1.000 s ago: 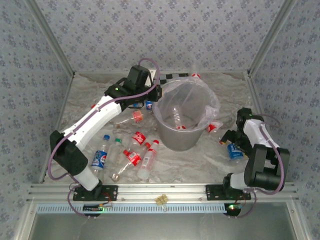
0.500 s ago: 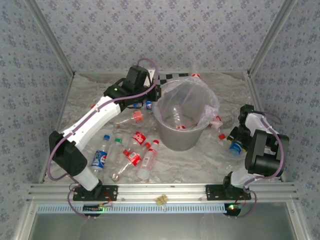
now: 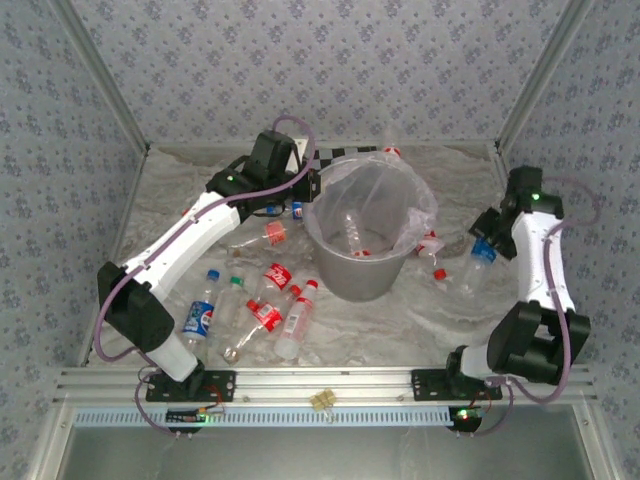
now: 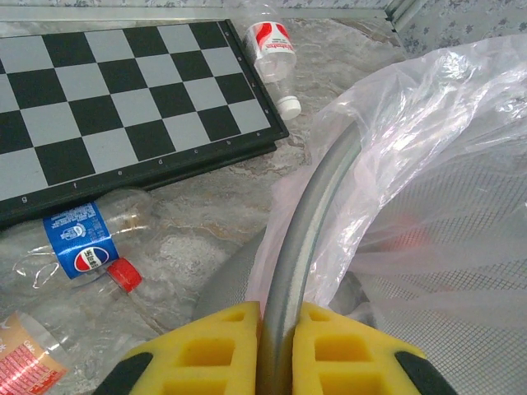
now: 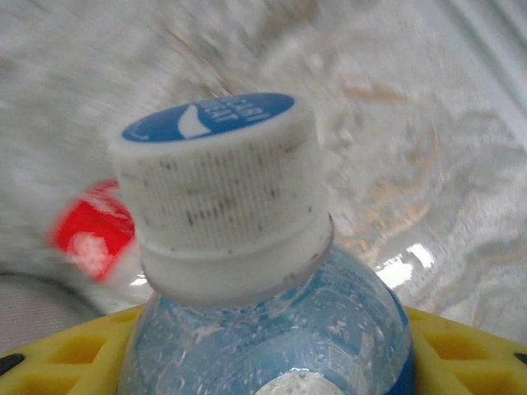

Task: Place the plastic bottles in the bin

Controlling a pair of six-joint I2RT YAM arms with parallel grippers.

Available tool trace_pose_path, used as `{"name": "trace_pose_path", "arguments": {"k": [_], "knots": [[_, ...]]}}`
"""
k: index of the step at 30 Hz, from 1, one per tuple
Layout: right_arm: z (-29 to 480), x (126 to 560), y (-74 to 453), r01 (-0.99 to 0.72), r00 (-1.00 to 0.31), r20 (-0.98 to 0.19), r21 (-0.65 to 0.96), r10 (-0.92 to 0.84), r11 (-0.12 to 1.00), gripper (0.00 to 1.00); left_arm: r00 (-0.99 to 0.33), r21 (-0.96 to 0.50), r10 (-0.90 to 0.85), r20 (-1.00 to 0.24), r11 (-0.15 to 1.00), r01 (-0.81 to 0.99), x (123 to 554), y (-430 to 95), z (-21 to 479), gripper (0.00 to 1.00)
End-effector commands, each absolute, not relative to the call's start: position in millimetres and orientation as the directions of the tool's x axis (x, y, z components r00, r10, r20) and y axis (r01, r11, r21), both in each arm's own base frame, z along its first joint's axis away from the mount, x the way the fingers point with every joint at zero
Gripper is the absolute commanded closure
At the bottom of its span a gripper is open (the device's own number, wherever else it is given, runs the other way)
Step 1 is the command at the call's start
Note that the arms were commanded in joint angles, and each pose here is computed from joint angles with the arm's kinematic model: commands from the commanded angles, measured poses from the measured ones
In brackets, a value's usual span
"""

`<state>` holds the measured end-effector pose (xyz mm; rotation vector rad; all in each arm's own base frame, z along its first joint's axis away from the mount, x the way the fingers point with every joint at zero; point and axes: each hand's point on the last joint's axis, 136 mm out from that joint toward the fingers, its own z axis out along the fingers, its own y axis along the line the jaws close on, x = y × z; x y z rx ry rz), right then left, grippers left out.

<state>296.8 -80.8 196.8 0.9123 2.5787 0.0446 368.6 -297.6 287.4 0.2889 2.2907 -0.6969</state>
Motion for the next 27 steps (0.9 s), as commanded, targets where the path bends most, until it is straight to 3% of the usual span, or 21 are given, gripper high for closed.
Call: {"name": "trace_pose_path", "arguments": {"k": [1, 7, 10, 14, 21, 27], "knots": [[270, 295, -68, 0.502, -0.682, -0.479, 0.243, 0.553, 0.830, 0.52, -0.669, -0.387, -0.016, -0.743, 0.827, 0.409, 383, -300, 301, 0.98], [409, 283, -67, 0.426, -0.497, -0.765, 0.196, 0.410, 0.883, 0.56, -0.679, -0.392, -0.028, -0.733, 0.834, 0.388, 382, -297, 297, 0.99], [457, 280, -43, 0.310, -0.417, -0.824, 0.269, 0.385, 0.912, 0.57, -0.682, -0.390, -0.024, -0.731, 0.835, 0.388, 382, -297, 296, 0.99], [502, 290, 21, 0.021, -0.381, -0.835, 0.421, 0.397, 0.907, 0.59, -0.687, -0.379, -0.010, -0.727, 0.840, 0.389, 382, -299, 294, 0.99], [514, 306, 123, -0.277, -0.454, -0.832, 0.472, 0.319, 0.837, 0.60, -0.690, -0.376, -0.014, -0.723, 0.846, 0.377, 382, -302, 292, 0.99], [478, 324, 180, -0.333, -0.516, -0.841, 0.370, 0.161, 0.867, 0.60, -0.681, -0.374, -0.020, -0.732, 0.848, 0.377, 382, -304, 296, 0.99]]}}
